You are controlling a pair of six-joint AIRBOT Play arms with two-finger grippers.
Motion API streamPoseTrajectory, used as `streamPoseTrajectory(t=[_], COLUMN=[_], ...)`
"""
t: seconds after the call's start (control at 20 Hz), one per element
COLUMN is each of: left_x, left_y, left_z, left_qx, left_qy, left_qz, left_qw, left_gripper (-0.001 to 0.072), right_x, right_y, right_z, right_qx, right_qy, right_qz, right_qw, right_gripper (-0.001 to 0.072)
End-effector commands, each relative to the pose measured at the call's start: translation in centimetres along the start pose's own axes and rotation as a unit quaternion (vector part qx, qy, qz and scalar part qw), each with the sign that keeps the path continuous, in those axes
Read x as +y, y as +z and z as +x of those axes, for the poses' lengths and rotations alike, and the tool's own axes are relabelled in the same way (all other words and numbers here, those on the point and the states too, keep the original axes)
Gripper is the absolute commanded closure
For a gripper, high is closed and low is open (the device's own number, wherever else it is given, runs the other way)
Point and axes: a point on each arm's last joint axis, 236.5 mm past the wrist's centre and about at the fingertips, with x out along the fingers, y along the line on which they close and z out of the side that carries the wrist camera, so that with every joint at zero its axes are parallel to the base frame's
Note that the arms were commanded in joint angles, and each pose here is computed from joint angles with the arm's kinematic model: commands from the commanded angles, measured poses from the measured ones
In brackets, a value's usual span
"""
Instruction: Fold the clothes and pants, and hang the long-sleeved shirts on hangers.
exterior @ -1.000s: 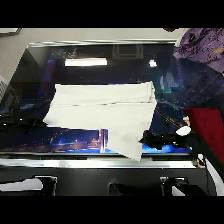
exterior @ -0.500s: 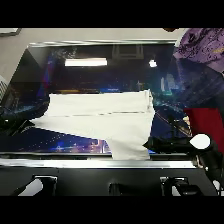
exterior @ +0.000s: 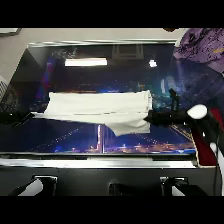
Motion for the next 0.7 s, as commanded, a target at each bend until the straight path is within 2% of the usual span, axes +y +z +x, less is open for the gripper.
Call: streamPoseTrajectory(t=[0.0, 0.1, 0.35, 0.65], left_x=[1.0, 0.7, -3.2, -6.0], left_y=[1.5, 2.2, 6.4, 9.0], left_z=[2.1, 3.3, 5.4, 9.3], left_qx=[-0.020, -0.023, -0.042, -0.030], left_qy=[0.011, 0.012, -0.003, -0.016], left_qz=[-0.005, 0.002, 0.078, 0.104], left_qw=[1.000, 1.000, 0.996, 0.994], left_gripper=[0.0693, 0.0693, 0.0693, 0.0693], right_x=[-0.5, -0.5, -1.3, -3.8], right_y=[5.7, 7.7, 10.8, 12.8], right_z=[1.9, 2.8, 4.1, 4.7], right_qx=[-0.010, -0.010, -0.006, -0.019], right_qy=[-0.011, -0.011, -0.024, -0.072], right_qz=[-0.011, -0.009, -0.016, -0.013], right_qw=[1.000, 1.000, 1.000, 0.997], right_gripper=[0.0689, 0.0688, 0.0688, 0.0688])
